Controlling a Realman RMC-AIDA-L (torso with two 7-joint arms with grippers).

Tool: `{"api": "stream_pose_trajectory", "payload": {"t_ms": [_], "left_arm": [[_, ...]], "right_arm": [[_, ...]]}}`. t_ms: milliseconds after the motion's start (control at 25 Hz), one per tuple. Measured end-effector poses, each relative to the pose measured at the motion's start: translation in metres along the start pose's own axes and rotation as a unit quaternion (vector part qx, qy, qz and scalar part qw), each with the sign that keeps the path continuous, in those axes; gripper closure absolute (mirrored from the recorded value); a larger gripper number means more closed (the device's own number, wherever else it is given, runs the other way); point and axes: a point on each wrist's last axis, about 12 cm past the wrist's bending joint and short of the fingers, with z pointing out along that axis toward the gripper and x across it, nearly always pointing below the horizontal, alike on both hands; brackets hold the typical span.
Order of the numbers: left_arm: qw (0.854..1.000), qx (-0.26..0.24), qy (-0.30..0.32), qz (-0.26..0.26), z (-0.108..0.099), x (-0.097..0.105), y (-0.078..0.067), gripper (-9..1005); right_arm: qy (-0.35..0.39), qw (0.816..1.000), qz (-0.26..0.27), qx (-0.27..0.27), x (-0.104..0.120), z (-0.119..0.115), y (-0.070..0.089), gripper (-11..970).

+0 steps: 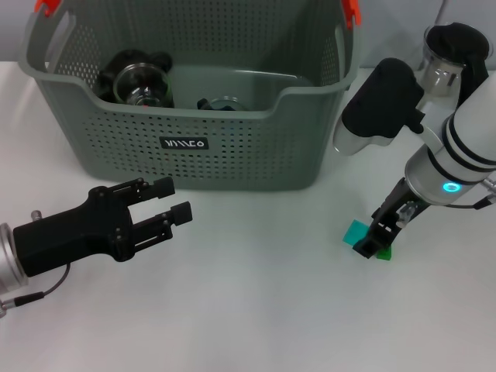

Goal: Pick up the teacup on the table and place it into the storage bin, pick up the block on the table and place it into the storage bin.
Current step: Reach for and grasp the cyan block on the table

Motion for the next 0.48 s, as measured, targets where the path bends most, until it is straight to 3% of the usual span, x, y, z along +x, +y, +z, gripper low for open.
{"api": "stream_pose_trajectory", "payload": {"t_ms": [480], "left_arm": [[1.000, -0.003, 0.001, -0.002, -0.0014, 0.0014, -0.0002, 417]], "right_arm": [[0.001, 1.000, 0.009, -0.009, -0.0024, 0.0094, -0.0008, 280]]}}
